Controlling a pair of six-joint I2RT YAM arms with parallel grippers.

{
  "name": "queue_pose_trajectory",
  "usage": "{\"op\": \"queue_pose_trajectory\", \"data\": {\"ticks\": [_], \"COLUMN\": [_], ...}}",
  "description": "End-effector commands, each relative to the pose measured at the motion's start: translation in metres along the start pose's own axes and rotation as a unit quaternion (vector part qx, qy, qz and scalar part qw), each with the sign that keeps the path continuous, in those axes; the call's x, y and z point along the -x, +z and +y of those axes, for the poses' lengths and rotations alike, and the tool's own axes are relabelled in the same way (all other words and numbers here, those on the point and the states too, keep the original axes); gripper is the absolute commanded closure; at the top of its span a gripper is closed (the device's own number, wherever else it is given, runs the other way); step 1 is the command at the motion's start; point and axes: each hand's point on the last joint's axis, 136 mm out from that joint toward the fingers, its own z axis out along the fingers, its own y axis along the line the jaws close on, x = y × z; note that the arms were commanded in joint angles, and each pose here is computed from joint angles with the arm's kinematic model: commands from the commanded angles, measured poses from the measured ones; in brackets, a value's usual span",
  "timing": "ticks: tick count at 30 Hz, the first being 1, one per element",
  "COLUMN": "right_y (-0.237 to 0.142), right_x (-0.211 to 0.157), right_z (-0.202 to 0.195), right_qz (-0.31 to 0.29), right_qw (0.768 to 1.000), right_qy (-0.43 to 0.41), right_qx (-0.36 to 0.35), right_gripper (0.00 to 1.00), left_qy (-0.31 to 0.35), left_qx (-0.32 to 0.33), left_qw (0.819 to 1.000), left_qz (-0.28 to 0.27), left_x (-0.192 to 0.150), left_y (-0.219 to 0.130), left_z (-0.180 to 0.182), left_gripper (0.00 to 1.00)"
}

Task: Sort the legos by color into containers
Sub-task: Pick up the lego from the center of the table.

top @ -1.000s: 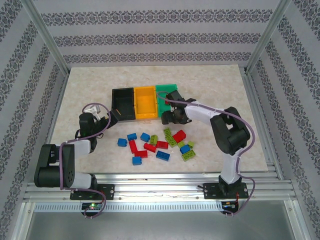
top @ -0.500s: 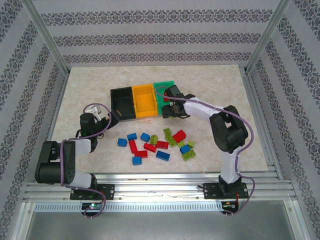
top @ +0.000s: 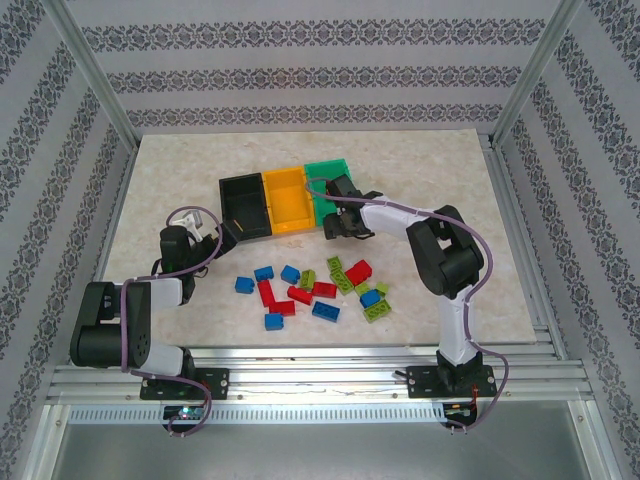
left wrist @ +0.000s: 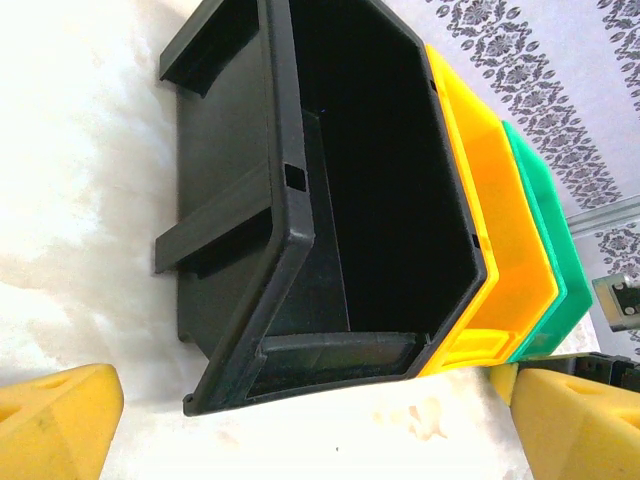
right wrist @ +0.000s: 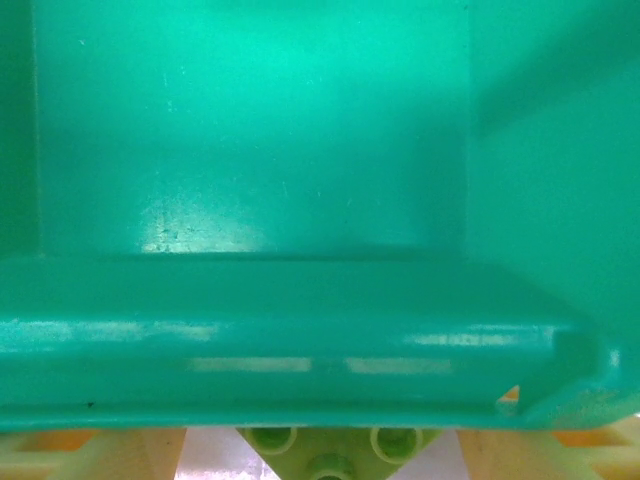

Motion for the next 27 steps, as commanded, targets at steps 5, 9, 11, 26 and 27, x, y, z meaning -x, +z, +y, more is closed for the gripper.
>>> {"op": "queue_pose_trajectory", "data": {"ticks": [5,9,11,26,27], "right_y": [0.019,0.020,0.019,-0.036,-0.038], "right_x": [0.009,-0.001,-0.007,-0.029,-0.028], "right_z": [0.008,0.005,0.003,0.024,0.027], "right_qz": [-0.011,-0.005,-0.002,-0.033,-0.033], "right_qw": [1.000,1.000,1.000,0.998,0.998], "right_qy": [-0.008,-0.018,-0.021,-0.042,-0.037], "right_qx": [0.002,-0.008,-0.009,0.029,0.041], "right_gripper": [0.43,0.54,0.59,0.64,0.64], "left_qy": [0.007,0.010,0.010,0.007,0.006], "left_qx": [-0.026,-0.024,-0.023,-0.019,-0.020], "left_qw": [1.000,1.000,1.000,1.000,1.000], "left_qz": [-0.012,-0.014,-0.013,-0.010,-0.009], "left_x": [0.007,0.008,0.008,0.006,0.005], "left_y": [0.000,-0.001,-0.001,0.001,0.002], "left_z": [-0.012,-0.012,-0.011,-0.008,-0.008], "left_gripper": [0.00,0.00,0.00,0.00,0.00]}}
